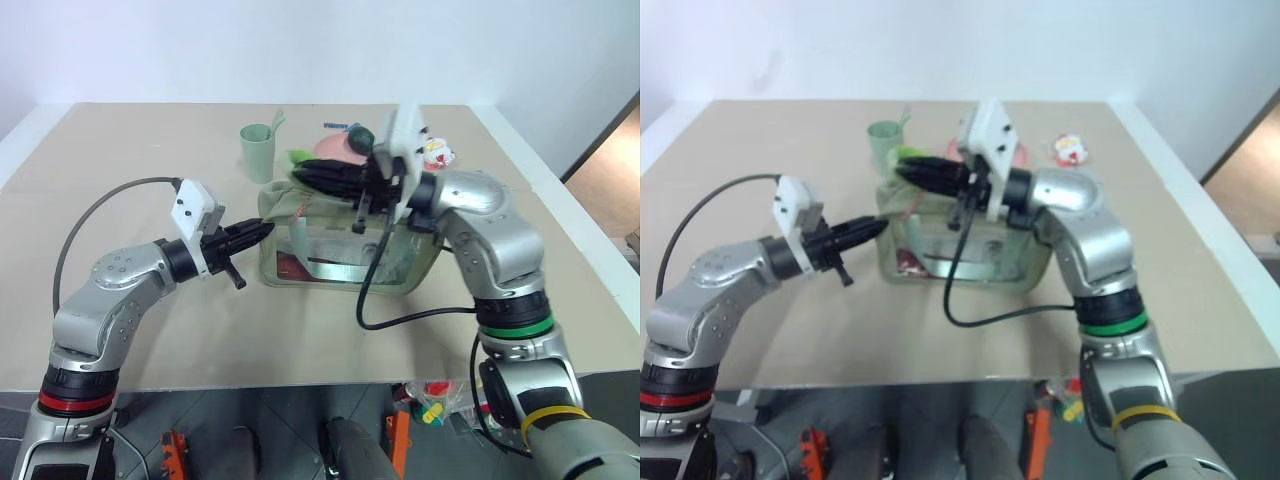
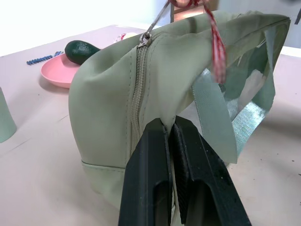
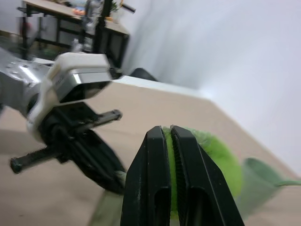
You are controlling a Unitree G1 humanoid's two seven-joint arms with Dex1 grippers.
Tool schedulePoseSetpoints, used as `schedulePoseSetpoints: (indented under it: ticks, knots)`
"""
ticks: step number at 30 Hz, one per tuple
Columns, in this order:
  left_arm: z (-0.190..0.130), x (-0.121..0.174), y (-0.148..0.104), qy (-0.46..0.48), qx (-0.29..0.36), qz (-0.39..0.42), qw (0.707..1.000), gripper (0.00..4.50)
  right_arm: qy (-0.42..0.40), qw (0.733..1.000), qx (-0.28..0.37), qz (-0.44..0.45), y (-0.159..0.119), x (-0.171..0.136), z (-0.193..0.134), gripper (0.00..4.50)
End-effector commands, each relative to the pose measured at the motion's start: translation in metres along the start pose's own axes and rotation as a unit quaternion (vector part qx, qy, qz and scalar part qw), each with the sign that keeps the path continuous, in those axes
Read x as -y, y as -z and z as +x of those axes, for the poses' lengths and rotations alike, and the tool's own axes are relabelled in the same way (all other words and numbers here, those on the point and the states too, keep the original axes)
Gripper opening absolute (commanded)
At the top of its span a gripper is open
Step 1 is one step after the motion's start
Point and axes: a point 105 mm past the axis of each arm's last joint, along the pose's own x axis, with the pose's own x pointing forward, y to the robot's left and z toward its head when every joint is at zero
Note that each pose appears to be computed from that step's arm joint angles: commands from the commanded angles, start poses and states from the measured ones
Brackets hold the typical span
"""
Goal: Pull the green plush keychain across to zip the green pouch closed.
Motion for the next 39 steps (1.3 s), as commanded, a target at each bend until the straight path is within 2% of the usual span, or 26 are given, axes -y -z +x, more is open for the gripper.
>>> schedulePoseSetpoints:
  ticks: [1, 5, 12, 19, 22, 26, 29, 34, 39]
  knots:
    - [0.000, -0.001, -0.002, -0.006, -0.002, 0.010, 1.000, 0.00, 0.052, 0.997, 0.002, -0.049, -0.022, 0.020, -0.033, 0.07]
    - [-0.002, -0.001, -0.003, -0.014, 0.001, 0.007, 1.000, 0.00, 0.125, 0.987, -0.079, -0.060, -0.007, 0.041, -0.087, 0.07]
    - [-0.002, 0.000, -0.003, -0.019, -0.004, 0.008, 1.000, 0.00, 0.204, 0.957, -0.181, -0.093, 0.004, 0.062, -0.151, 0.07]
    - [0.001, 0.003, -0.003, -0.021, -0.007, 0.013, 1.000, 0.00, 0.250, 0.922, -0.274, -0.107, 0.018, 0.072, -0.193, 0.07]
    - [0.004, 0.003, -0.004, -0.027, -0.007, 0.015, 0.999, 0.00, 0.231, 0.919, -0.309, -0.084, 0.044, 0.057, -0.187, 0.07]
    - [0.008, 0.002, -0.006, -0.039, -0.001, 0.020, 0.999, 0.00, 0.172, 0.919, -0.351, -0.044, 0.094, 0.017, -0.163, 0.07]
    - [0.013, 0.001, -0.009, -0.046, 0.007, 0.025, 0.999, 0.00, 0.132, 0.916, -0.374, -0.055, 0.121, -0.004, -0.148, 0.07]
    - [0.019, 0.004, -0.011, -0.043, 0.008, 0.034, 0.998, 0.00, 0.118, 0.916, -0.374, -0.078, 0.138, -0.008, -0.132, 0.07]
    - [0.018, 0.004, -0.009, -0.044, 0.007, 0.021, 0.999, 0.00, 0.143, 0.919, -0.360, -0.076, 0.137, 0.006, -0.137, 0.07]
